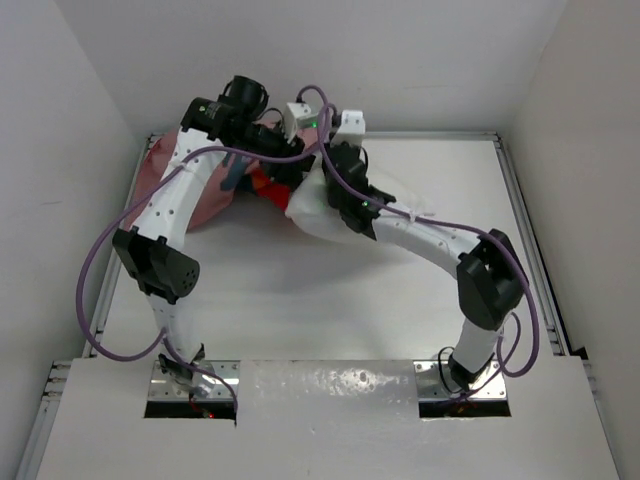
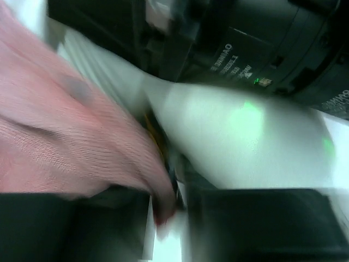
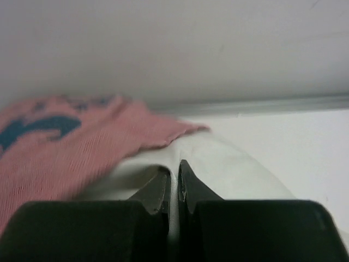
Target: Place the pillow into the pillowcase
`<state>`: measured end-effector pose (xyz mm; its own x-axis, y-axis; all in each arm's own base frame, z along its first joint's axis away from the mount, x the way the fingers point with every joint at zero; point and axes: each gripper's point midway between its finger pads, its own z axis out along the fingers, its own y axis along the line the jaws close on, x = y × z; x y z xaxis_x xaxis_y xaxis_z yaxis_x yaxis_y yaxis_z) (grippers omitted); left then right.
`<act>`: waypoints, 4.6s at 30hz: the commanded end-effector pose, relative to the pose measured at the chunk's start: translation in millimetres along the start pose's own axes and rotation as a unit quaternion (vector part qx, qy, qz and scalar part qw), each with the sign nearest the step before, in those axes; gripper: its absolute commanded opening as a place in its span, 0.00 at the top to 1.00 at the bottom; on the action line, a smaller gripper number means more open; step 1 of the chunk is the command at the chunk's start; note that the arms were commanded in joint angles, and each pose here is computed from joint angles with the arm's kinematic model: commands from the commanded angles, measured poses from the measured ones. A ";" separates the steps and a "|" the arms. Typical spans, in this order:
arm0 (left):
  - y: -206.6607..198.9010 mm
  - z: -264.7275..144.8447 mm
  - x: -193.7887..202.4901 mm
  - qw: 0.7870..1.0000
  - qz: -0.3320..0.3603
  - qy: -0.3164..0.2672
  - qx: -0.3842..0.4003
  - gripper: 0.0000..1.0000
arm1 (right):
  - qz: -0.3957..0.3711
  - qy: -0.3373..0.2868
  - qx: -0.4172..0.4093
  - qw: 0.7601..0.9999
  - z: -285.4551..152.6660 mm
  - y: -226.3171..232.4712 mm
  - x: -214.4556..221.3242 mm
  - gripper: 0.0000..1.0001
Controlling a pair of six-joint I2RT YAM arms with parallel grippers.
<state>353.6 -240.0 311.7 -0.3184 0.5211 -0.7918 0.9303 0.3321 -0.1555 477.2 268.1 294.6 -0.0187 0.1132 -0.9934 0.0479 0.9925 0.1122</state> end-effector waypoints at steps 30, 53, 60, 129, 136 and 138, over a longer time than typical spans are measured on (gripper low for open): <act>211.2 79.3 12.3 0.930 -0.087 -0.025 -0.357 0.08 | 0.040 0.185 -0.275 0.942 -64.8 -81.7 64.8 0.01; 171.9 74.6 -18.9 0.957 -0.072 -0.076 -0.270 0.27 | 0.084 0.297 -0.209 0.928 -19.8 -97.1 120.3 0.01; 194.6 133.2 32.3 0.966 -0.098 -0.011 -0.239 0.12 | 0.115 0.282 -0.234 0.923 -7.0 -80.9 117.9 0.01; -70.2 48.5 -3.3 0.984 0.116 0.004 0.131 0.47 | 0.033 0.203 -0.286 0.936 -122.3 11.3 113.2 0.01; -36.6 14.9 16.9 0.995 0.068 0.007 0.079 0.07 | -0.134 0.325 -0.285 0.891 -190.3 -60.5 127.6 0.01; -32.8 10.9 29.4 0.996 0.056 0.020 0.069 0.03 | -0.174 0.342 -0.300 0.873 -201.1 -68.6 120.6 0.01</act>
<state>308.2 -273.3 283.0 -0.1900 0.5823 -0.7905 0.9813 0.0876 -0.1713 310.0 245.0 181.9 -0.4964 -0.1426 -0.8563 -0.4655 0.8763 0.1240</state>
